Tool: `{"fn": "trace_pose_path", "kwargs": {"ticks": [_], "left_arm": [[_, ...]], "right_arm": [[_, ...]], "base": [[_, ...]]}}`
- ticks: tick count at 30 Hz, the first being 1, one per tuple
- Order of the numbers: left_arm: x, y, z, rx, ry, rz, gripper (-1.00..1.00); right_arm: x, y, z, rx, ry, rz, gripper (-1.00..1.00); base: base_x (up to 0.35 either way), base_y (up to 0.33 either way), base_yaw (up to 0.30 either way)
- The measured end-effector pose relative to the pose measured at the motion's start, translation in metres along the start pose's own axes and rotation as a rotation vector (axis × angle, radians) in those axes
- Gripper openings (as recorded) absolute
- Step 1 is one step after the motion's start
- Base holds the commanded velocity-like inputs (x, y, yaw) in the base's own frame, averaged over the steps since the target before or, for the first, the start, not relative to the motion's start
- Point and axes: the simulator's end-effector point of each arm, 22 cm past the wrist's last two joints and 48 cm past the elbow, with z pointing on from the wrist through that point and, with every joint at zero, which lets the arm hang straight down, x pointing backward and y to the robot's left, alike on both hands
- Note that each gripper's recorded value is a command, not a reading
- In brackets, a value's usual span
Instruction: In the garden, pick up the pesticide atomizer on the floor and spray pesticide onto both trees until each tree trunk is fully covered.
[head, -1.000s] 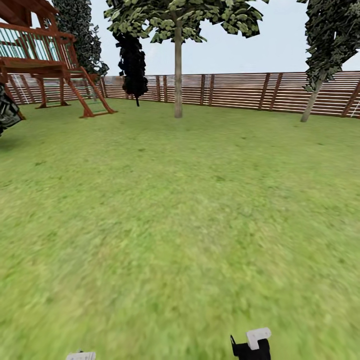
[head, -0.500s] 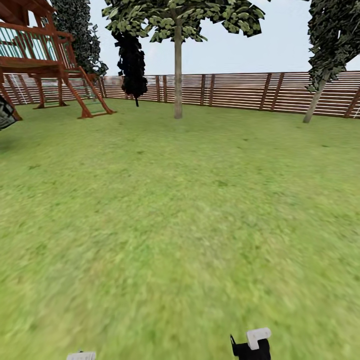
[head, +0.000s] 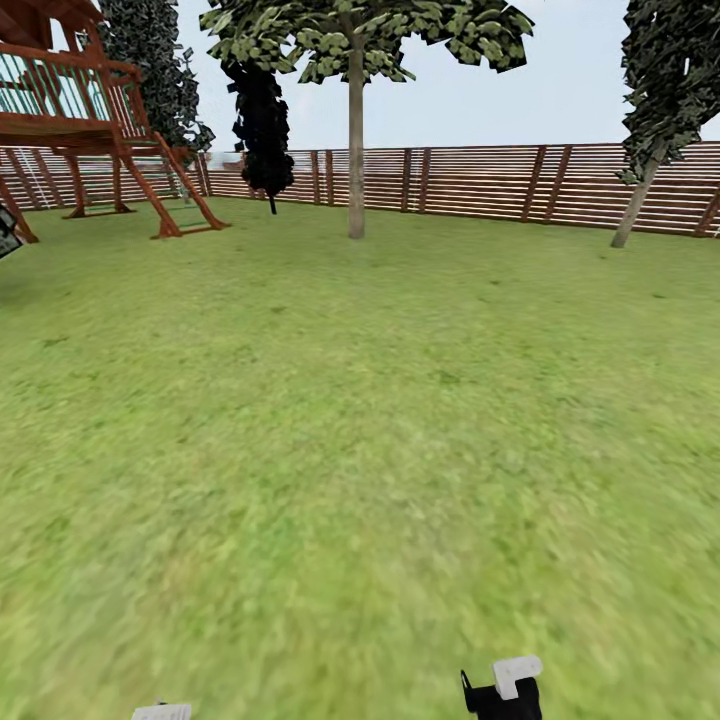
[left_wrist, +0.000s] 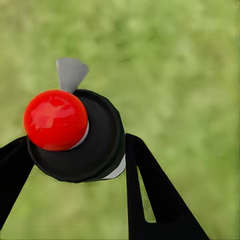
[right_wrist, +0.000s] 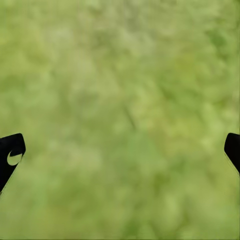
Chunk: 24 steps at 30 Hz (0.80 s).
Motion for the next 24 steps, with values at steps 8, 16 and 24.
{"fn": "trace_pose_path", "kwargs": {"ticks": [8,16,24], "left_arm": [[0.0,-0.0003,0.0,0.001,0.0,0.0,-1.0],[0.0,-0.0002,0.0,0.0,0.0,0.0,-1.0],[0.0001,0.0001,0.0,0.0,0.0,0.0,-1.0]], "right_arm": [[0.0001,0.0,0.0,0.0,0.0,0.0,1.0],[0.0003,0.0,-0.0001,0.0,0.001,0.0,1.0],[0.0001,0.0,0.0,0.0,0.0,0.0,1.0]], "base": [[0.34,0.0,0.0],[0.34,0.0,0.0],[0.34,0.0,0.0]]}}
